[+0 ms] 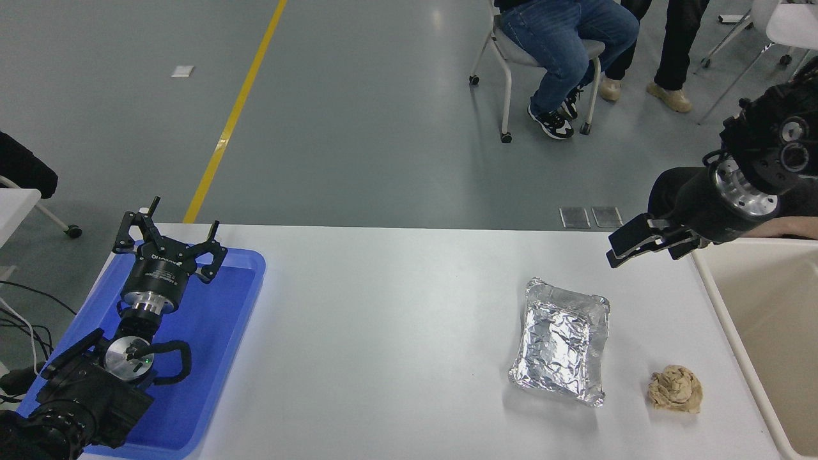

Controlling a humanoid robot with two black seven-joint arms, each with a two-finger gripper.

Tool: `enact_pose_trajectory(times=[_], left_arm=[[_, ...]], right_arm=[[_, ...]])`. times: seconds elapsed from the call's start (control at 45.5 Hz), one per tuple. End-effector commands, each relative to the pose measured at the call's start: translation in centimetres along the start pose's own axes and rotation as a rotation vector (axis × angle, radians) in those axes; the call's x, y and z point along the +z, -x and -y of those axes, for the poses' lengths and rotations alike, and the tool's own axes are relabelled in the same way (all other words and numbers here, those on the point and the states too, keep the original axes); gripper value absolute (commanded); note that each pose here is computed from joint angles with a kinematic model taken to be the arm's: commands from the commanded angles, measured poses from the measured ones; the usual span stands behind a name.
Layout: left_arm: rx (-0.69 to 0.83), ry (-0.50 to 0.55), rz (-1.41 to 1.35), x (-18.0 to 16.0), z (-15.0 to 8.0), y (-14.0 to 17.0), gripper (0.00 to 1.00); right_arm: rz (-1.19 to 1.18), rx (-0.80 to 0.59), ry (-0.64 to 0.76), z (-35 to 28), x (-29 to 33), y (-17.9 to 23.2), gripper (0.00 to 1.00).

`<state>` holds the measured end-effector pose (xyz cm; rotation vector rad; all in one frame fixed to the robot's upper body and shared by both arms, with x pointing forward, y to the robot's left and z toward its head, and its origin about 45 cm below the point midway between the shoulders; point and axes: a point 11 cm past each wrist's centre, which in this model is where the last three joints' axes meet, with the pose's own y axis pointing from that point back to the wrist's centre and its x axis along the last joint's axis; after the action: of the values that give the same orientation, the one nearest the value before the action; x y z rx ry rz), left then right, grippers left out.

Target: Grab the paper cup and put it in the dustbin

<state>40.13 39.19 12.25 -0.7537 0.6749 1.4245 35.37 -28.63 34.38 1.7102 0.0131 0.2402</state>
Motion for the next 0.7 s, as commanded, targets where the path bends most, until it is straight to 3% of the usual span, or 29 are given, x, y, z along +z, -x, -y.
enact_pose_trajectory(times=[0.0, 0.681], left_arm=[[0.004, 0.001, 0.002, 0.1, -0.1, -0.1, 1.0], [0.004, 0.003, 0.002, 0.1, -0.1, -0.1, 1.0]], right_arm=[[0.06, -0.035, 0.004, -1.8, -1.6, 0.6, 1.0], [0.076, -0.006, 0.209, -3.6, 2.3, 0.8, 1.0]])
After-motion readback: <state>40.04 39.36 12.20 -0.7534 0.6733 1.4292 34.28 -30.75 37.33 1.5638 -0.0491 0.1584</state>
